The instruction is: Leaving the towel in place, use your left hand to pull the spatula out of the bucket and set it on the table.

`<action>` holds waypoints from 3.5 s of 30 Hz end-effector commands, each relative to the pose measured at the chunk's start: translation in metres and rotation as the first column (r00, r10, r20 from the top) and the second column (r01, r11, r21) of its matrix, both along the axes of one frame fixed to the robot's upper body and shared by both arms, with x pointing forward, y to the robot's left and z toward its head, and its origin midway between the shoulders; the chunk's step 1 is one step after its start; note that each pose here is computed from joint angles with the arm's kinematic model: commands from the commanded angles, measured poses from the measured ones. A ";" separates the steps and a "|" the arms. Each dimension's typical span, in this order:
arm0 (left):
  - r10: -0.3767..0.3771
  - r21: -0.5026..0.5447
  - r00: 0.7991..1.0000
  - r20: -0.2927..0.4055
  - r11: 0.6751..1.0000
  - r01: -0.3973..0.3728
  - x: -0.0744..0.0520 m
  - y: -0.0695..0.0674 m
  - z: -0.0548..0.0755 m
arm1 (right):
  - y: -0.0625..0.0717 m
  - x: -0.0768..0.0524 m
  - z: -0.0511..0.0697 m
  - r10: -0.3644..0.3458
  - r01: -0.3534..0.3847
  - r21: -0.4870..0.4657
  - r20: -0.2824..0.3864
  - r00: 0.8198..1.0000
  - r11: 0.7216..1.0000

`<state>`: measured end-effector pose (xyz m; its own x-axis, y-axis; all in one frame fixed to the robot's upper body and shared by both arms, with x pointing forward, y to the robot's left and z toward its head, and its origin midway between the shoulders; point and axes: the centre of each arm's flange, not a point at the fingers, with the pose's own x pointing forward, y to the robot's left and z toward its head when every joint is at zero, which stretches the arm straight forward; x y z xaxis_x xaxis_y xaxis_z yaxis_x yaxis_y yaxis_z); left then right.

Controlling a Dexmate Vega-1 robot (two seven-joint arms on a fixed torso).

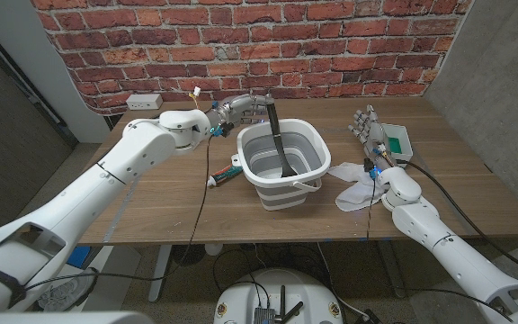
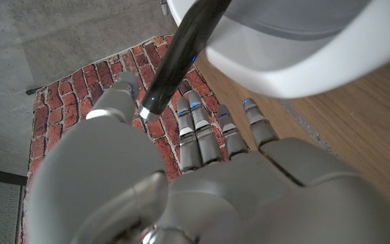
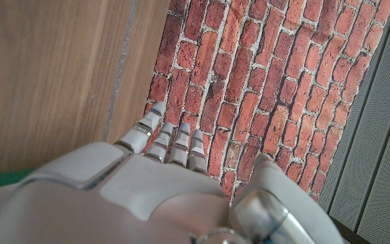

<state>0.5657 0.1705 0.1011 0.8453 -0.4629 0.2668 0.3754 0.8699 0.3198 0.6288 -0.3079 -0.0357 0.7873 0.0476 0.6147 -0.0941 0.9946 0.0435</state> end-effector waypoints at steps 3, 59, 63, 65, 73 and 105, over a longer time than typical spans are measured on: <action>0.015 0.013 1.000 -0.016 1.000 -0.015 0.001 -0.004 -0.002 | -0.001 -0.005 -0.003 -0.010 0.010 0.006 0.004 1.000 1.000; 0.085 0.025 0.996 -0.015 0.996 -0.084 -0.008 -0.009 0.001 | -0.006 -0.012 -0.011 -0.016 0.015 0.020 0.010 1.000 1.000; 0.087 0.025 0.996 -0.007 0.996 -0.086 -0.010 -0.009 0.001 | -0.005 -0.012 -0.012 -0.017 0.017 0.020 0.009 1.000 1.000; 0.089 0.032 0.996 -0.001 0.996 -0.089 -0.012 -0.008 0.002 | -0.005 -0.013 -0.012 -0.017 0.016 0.020 0.009 1.000 1.000; 0.091 0.055 0.996 0.022 0.994 -0.092 -0.016 -0.009 0.008 | -0.004 -0.014 -0.015 -0.020 0.020 0.026 0.009 1.000 0.999; 0.101 0.032 0.992 0.071 0.994 -0.104 -0.029 -0.005 0.031 | -0.002 -0.015 -0.018 -0.023 0.023 0.032 0.019 1.000 0.999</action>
<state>0.5408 0.1616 0.1221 0.8706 -0.3956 0.2925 0.2708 0.8816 0.3865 0.6143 -0.3101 -0.0539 0.7783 0.0111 0.6278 -0.0744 0.9944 0.0746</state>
